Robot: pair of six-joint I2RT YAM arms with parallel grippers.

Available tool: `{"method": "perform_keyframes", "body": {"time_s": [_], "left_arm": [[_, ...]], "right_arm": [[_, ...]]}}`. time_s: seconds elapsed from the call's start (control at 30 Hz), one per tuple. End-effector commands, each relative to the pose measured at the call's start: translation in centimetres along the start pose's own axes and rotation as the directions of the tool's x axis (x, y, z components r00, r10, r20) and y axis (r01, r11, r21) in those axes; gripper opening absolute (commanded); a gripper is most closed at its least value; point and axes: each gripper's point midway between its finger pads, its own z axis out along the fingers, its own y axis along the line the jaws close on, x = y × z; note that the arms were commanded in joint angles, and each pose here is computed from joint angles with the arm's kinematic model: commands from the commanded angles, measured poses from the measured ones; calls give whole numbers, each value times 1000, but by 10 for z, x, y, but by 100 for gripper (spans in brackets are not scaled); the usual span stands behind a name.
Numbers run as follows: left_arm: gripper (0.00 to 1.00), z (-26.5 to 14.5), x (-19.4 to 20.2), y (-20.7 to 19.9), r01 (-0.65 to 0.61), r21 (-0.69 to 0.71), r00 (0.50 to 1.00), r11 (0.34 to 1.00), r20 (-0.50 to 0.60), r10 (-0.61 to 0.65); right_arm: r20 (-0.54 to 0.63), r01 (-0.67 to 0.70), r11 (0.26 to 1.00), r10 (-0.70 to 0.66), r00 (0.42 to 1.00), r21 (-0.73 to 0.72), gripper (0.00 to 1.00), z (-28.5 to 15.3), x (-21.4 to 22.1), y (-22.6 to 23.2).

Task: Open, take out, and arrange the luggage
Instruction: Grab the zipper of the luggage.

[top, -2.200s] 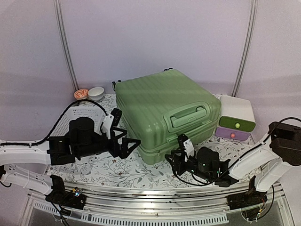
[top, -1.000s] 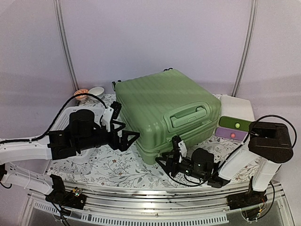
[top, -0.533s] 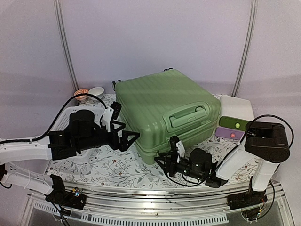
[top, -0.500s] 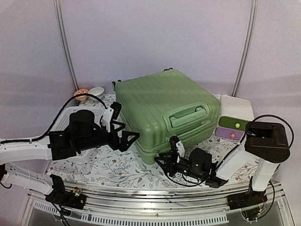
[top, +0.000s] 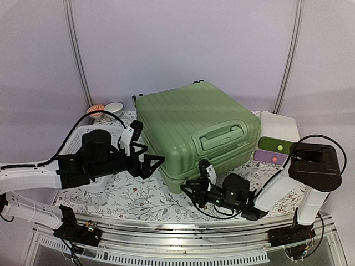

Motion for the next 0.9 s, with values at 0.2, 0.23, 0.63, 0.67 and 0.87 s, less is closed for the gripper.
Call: {"method": "perform_keyframes", "body": {"time_s": [0.2,0.23,0.63,0.67,0.87], "left_arm": [[96,-2,-3,5,-7,-8,1000,1000,15,7],[96,-2,-3,5,-7,-9,1000,1000,15,7],[96,2,0,3,-10,4,1000,1000,-1,10],[96,2,0,3,-10,4,1000,1000,0,10],[96,1,0,2,-10,6,1000,1000,-1,10]], "right_arm": [[54,-20,1000,20,998,13,28,4,-12,-10],[54,-23,1000,22,998,15,27,4,-12,-10],[68,-43,999,42,997,18,8,2,-17,-13],[67,-43,999,41,997,16,5,2,-17,-13],[63,-41,999,41,997,3,2,1,-17,-10]]}}
